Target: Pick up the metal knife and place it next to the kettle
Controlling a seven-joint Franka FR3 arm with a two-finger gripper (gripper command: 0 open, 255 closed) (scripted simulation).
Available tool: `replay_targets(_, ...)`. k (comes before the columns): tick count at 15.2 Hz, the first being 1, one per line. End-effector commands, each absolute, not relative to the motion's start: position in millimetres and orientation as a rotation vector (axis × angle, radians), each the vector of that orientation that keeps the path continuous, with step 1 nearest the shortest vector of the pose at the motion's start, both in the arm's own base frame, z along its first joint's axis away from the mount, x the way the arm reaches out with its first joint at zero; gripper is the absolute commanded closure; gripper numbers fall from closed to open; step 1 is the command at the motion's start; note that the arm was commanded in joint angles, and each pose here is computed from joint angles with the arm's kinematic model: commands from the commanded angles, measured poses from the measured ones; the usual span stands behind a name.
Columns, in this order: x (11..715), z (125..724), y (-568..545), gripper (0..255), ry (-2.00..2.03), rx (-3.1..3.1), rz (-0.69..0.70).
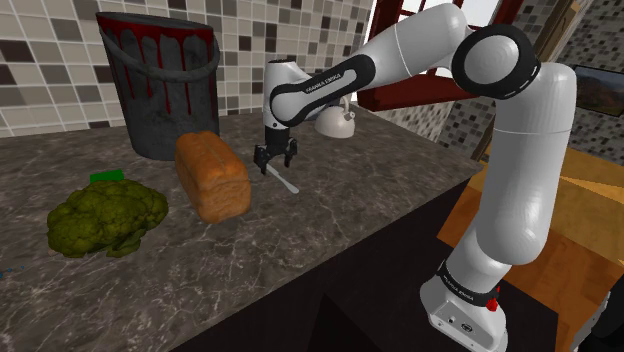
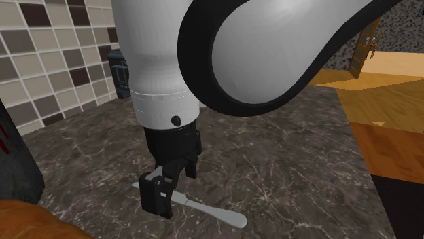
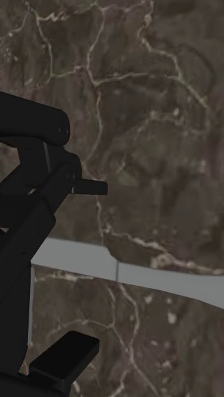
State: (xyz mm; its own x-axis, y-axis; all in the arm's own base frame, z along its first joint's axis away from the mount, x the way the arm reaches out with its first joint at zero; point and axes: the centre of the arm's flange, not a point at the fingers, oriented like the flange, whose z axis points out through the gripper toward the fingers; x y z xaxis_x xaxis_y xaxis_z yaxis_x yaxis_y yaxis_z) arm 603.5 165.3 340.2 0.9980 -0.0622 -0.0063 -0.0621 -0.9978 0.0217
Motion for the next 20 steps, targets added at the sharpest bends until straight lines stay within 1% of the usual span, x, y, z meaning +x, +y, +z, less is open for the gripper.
replay_targets(1,603,340,165,255,-0.097,3.119,-0.011)
replay_targets(10,603,340,165,255,-0.097,3.119,-0.011)
replay_targets(20,603,393,165,255,-0.097,3.119,-0.011)
